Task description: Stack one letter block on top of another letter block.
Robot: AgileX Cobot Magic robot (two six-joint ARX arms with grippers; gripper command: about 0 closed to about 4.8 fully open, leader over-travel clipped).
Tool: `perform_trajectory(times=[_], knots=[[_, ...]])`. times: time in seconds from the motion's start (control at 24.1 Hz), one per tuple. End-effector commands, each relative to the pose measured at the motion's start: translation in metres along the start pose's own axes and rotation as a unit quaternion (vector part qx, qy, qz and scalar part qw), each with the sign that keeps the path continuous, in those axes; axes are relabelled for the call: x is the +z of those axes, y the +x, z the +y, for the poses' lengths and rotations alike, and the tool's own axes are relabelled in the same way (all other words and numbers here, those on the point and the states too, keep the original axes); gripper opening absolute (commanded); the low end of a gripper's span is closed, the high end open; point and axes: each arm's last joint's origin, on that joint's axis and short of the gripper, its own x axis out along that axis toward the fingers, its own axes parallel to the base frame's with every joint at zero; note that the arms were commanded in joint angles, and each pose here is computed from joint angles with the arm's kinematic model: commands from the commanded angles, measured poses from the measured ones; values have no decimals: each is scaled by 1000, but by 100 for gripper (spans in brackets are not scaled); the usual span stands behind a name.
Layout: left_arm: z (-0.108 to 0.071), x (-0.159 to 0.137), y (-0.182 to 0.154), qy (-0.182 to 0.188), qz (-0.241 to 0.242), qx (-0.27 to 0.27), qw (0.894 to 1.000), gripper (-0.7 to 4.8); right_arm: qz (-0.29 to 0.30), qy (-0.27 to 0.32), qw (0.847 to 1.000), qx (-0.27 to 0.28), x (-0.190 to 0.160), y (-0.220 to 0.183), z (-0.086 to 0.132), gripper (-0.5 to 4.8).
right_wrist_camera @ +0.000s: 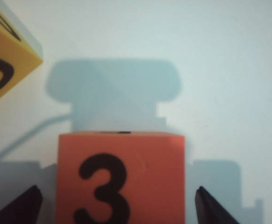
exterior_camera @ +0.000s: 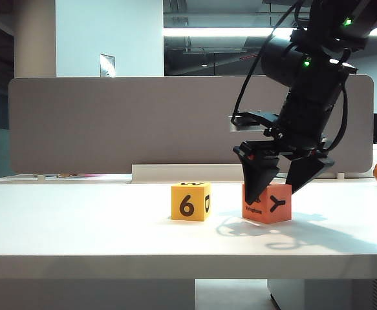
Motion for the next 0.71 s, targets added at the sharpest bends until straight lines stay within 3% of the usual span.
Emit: perform_trajectory(times=[0.04,0.25,0.42,0.71], knots=[[-1,2,0,3,-5,-3,1000,-6,-17,-1,1000,-4,4,-3,0,401],[-1,2,0,3,-5,-3,1000,-6,-18,-1,1000,-4,5,-3,0,277],[-1,2,0,3,-5,-3,1000,-6,-21,-1,1000,-5,5,-3,0,240],[-1,2,0,3,-5,-3,1000,-6,-40,-2,999,-8,9,-15,-1,236]])
